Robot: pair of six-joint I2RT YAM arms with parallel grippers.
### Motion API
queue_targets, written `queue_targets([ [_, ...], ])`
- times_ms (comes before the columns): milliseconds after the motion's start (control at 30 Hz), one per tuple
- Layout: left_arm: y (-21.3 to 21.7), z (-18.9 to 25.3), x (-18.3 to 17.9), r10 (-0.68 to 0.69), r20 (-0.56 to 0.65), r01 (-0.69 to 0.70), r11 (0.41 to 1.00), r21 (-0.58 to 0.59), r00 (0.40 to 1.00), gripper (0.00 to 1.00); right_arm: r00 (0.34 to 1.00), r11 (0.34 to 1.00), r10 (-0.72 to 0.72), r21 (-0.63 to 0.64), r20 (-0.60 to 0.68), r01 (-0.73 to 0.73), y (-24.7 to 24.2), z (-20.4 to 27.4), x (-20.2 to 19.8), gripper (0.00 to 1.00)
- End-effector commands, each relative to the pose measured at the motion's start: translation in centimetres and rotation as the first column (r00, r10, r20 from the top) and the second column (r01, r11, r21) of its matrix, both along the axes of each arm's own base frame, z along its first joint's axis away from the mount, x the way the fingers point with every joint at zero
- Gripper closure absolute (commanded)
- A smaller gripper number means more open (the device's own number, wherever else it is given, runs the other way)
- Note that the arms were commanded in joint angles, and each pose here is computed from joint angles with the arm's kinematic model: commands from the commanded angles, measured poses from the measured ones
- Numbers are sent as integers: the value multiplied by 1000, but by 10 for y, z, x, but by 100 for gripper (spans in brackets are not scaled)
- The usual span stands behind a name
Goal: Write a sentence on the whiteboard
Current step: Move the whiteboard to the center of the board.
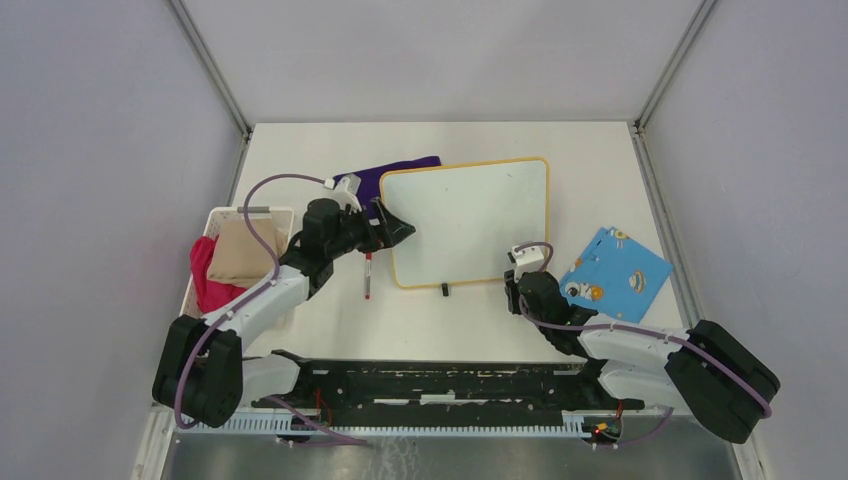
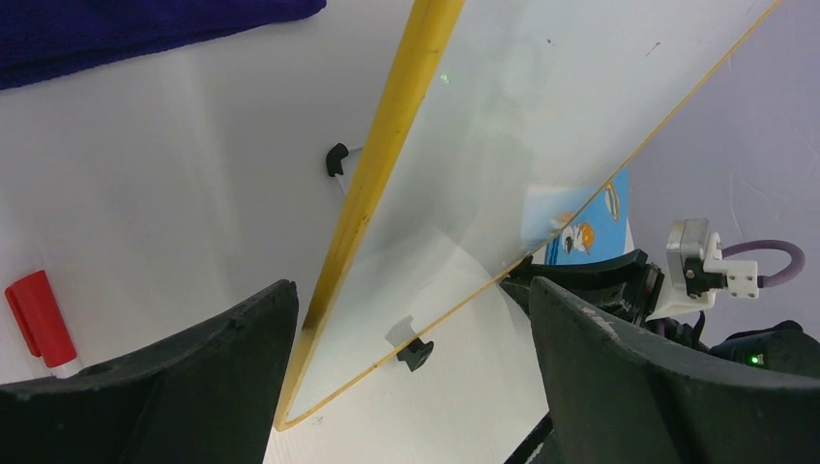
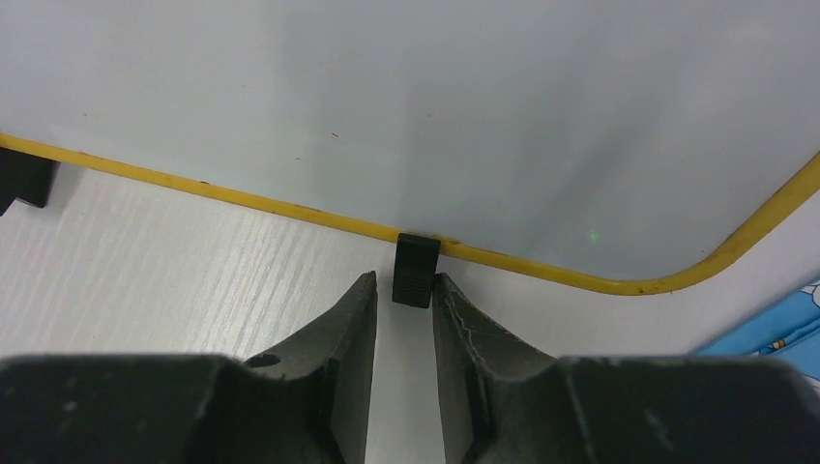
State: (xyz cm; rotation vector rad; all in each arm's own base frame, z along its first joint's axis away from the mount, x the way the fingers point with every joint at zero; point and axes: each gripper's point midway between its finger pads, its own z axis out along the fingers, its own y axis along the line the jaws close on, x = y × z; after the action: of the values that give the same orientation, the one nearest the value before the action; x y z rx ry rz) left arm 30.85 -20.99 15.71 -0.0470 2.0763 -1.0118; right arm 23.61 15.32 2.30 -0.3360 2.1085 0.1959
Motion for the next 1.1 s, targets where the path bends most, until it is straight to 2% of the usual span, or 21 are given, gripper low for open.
queue_targets([
  [0, -12, 18, 1, -57, 70, 59, 998, -28, 996, 7, 998, 997, 10, 75, 55, -15, 16, 19, 11, 69],
  [400, -28, 22, -5, -107, 84, 110, 994, -28, 991, 7, 998, 996, 37, 85, 53, -42, 21, 20, 9, 79],
  [1067, -50, 12, -12, -162, 67, 164, 986, -23, 985, 10, 996, 995, 70, 66, 58, -74, 27, 22, 6, 82],
])
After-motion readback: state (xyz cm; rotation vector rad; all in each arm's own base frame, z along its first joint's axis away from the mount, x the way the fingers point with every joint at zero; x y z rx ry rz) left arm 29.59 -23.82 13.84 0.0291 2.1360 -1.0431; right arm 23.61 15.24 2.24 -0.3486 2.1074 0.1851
